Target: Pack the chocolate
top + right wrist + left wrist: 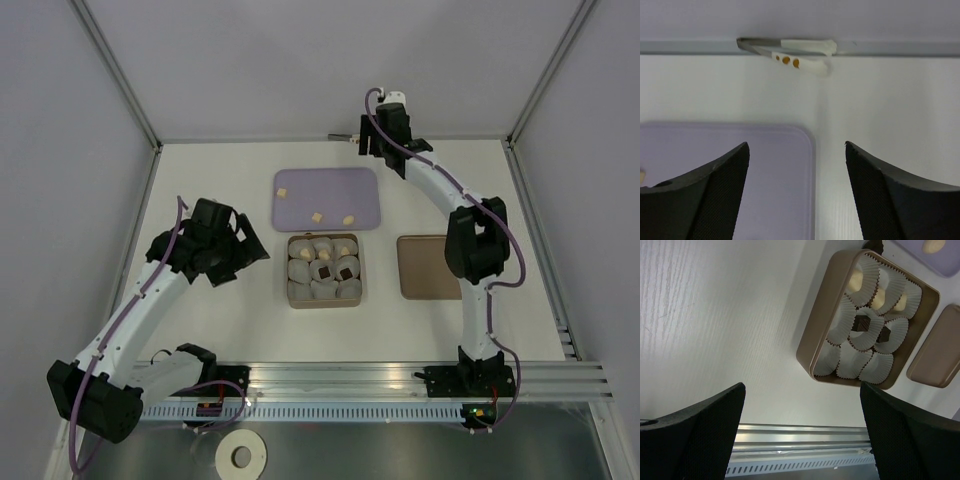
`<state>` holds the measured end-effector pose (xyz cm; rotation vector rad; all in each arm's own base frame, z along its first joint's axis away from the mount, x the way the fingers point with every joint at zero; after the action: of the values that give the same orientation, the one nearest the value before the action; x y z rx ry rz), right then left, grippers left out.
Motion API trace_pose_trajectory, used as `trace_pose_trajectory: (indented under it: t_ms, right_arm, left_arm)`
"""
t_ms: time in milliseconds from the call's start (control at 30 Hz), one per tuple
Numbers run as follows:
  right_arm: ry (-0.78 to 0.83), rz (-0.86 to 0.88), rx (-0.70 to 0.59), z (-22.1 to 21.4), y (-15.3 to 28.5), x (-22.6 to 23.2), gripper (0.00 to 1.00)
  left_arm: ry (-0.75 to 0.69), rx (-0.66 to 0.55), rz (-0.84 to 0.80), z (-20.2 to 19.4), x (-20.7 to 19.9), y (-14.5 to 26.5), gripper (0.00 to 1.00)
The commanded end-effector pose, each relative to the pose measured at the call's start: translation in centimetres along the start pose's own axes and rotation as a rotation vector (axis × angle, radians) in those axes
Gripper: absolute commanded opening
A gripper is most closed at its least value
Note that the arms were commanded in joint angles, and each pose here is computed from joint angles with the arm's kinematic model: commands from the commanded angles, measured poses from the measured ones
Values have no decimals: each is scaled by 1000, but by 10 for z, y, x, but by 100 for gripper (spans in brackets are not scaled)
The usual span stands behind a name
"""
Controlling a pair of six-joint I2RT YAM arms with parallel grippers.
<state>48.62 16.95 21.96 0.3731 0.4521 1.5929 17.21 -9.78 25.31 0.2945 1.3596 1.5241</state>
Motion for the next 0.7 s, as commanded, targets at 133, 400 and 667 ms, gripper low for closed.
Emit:
trace_pose_trajectory:
  t_ms: [133,400,667]
  right_arm:
    - [46,75,-108,17,-96,20,98]
    - [-63,23,-403,-1,-175,17,98]
    - [-271,125,-449,-20,-201,-4,98]
  left_arm:
    - [-48,-86,-35,8,-4,-12,100]
    - [-89,-143,-59,9,-1,-26,100]
    - [-96,-151,-27,7,6,-45,100]
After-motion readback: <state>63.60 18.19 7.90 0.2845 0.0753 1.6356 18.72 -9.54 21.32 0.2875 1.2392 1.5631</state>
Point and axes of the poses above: each gripper's point midway between its finger pads, its own y axis back along the fingers, its own x axis along the line the jaws close on, z = x × y, the point moved 10 cm from there along y, back along the fingers, and after that the axes turned 6 degrees about y, right-handed, at the moved point
